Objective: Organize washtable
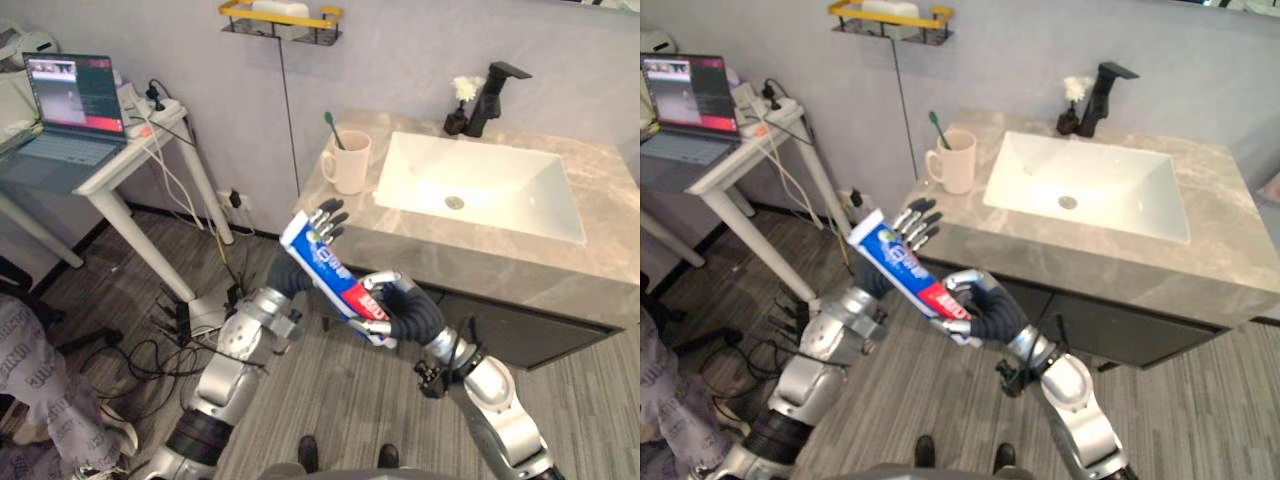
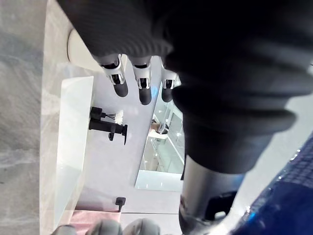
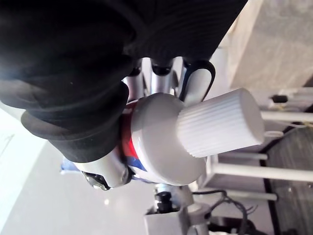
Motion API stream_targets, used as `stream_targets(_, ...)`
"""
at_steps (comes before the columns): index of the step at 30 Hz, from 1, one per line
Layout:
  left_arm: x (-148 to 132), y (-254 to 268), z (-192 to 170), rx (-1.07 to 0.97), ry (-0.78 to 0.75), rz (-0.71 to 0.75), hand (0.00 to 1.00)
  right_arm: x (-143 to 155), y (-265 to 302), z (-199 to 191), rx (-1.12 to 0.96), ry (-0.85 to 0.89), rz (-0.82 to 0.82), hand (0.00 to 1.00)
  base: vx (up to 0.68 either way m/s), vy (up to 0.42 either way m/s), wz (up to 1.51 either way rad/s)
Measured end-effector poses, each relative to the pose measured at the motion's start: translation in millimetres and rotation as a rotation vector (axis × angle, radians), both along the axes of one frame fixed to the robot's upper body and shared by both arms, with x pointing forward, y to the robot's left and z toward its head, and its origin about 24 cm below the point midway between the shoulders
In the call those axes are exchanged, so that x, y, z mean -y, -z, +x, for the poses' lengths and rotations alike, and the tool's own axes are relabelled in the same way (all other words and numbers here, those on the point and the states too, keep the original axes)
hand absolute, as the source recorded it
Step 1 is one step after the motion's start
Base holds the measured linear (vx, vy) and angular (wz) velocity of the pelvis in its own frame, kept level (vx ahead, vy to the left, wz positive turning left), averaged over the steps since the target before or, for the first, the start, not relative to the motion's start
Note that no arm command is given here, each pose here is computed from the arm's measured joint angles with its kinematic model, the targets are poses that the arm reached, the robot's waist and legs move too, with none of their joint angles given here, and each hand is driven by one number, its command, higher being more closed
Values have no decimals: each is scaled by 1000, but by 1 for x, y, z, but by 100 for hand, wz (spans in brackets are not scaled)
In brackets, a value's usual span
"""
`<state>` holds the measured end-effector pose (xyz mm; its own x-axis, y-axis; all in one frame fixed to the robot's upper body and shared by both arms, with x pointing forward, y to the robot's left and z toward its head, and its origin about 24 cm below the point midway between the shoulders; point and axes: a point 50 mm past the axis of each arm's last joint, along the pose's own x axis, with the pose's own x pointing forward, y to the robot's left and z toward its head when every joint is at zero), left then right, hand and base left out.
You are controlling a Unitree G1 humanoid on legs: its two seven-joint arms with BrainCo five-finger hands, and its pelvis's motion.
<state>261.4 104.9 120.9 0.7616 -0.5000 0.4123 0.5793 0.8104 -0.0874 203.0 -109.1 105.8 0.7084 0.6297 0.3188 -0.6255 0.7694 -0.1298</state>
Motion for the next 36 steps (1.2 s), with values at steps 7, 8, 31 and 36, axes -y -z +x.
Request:
stream_targets(7,-3,2,0,-9,-9,8,0,4,-8,6,42,33,-10,100,0,0,0)
stream_targets(8,-3,4,0,-16,-10,10,0,7,-12,9,54,50,19,100,0,0,0)
stream_targets(31,-5,27,-11,-117,23,29,0,27,-49,15,191,226,194,100,-2,4,2)
stream_targets(36,-4,26,-12,-122,47,15,0,27,-49,15,191,228,195,100,0,0,0)
